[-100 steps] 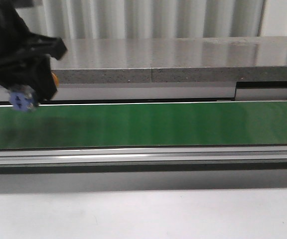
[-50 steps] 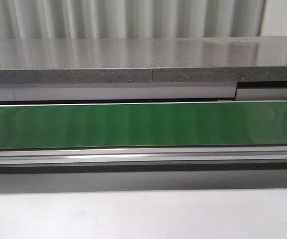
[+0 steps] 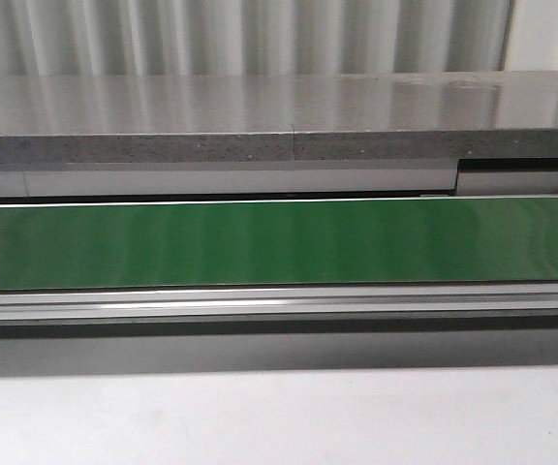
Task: Move button from right to left
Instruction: 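Lift the button with the left gripper and carry it over the blue tray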
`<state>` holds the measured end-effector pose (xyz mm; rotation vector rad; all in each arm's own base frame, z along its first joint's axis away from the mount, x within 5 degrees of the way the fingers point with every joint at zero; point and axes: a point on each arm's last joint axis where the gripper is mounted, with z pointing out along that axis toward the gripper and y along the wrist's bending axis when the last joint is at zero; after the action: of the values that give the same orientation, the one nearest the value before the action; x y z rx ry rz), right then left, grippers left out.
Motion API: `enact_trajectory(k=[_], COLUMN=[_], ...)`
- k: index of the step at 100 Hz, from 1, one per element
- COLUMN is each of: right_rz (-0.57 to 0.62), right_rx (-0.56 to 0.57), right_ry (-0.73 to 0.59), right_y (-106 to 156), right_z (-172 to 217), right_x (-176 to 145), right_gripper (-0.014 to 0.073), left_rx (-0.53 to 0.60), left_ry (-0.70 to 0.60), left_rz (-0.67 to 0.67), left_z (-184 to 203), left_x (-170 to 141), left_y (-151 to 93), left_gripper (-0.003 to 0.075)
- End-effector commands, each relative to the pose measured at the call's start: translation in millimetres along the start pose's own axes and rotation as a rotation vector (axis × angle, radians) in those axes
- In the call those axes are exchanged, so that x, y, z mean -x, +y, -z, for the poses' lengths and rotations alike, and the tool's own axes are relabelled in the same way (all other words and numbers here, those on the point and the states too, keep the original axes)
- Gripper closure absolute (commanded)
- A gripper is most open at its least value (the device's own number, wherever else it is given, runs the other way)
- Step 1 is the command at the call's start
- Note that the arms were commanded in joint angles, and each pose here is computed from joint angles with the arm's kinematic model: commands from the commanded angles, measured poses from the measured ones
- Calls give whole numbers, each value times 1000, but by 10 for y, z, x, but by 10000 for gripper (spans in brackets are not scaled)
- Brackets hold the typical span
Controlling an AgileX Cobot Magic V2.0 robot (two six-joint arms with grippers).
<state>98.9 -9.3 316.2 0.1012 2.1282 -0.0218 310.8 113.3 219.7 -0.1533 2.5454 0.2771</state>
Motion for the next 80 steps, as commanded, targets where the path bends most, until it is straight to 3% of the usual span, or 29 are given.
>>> enact_trajectory(k=[1,22,49,61,69,80], right_rz=[3,3,3,3,3,3], right_rx=[-2,-2,-2,-2,-2,-2], right_ry=[-91,-91,-91,-91,-91,-91], right_y=[3,3,3,3,3,3], right_z=[55,55,55,55,55,55], right_x=[130,130,130,130,130,130], right_gripper=[662,662,662,662,662,662], left_rx=[15,1,6,12,14,15], left_ry=[-104,-46,-43,-39,-40,-40], left_rz=[6,4,13,34,53,54], left_z=[-8,-300,-368,-376,-381,-381], left_x=[142,138,121,103,97,95], left_y=[32,18,56,110,138,144], left_gripper=[740,740,723,604,450,307])
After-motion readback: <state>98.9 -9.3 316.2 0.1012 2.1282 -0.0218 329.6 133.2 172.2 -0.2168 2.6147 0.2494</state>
